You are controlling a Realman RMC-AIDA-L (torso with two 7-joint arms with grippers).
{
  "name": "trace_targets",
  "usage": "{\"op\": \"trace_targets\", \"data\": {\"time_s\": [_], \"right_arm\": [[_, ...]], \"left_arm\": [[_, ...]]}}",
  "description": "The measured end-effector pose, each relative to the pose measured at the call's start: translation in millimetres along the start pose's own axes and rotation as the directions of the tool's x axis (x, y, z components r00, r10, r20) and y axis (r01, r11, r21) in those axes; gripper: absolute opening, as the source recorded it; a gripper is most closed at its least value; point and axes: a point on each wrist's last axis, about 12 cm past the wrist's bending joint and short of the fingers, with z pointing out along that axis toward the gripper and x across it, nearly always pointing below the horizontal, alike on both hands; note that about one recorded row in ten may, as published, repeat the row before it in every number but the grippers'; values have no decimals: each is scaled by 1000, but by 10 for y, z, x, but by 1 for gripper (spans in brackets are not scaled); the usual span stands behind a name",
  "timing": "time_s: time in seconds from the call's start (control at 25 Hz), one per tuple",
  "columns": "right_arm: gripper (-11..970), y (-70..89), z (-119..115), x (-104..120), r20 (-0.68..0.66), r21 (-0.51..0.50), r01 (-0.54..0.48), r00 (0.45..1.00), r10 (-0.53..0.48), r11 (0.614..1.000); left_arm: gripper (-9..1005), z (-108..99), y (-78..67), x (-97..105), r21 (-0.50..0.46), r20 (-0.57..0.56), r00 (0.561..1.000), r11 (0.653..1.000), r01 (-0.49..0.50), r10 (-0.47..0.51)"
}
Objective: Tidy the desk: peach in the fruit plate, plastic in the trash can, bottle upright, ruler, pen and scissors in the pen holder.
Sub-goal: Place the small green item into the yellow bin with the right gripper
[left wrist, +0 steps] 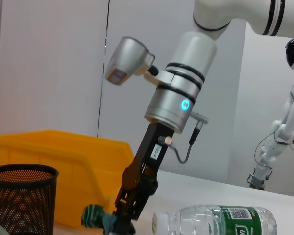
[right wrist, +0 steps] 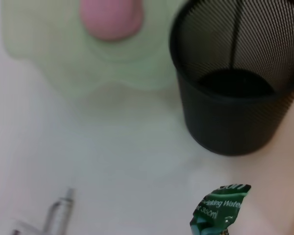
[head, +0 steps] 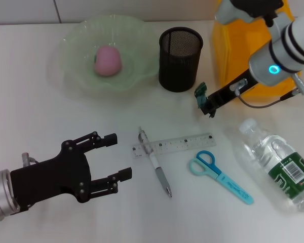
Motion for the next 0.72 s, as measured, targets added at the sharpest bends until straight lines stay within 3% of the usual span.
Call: {"op": "trace_targets", "data": {"time_s": [0.2, 0.32, 0.44, 0.48, 0.72], "right_arm": [[352, 76, -328, -44, 106, -17, 32, 994, -30, 999], [351, 21, -602, -78, 197, 5, 21, 980, -22, 1000], [351, -200, -935, -74, 311, 53, -48, 950, 29, 997], [351, -200, -935, -74, 311, 53, -48, 950, 29, 997], [352, -589, -1110, 22, 390, 132, -147, 917, 85, 980]], "left_arm": [[763, -2, -3, 1, 0, 1, 1000, 1000, 1, -1], [762, 7, 6, -10, 3, 3, 1000, 1000, -3, 3], [761, 7, 7, -12, 3, 4, 1000, 1000, -3, 3], [761, 8, 9, -14, 3, 5, 1000, 1000, -4, 4], [759, 3, 5, -19, 3, 9, 1000, 1000, -5, 5]]}}
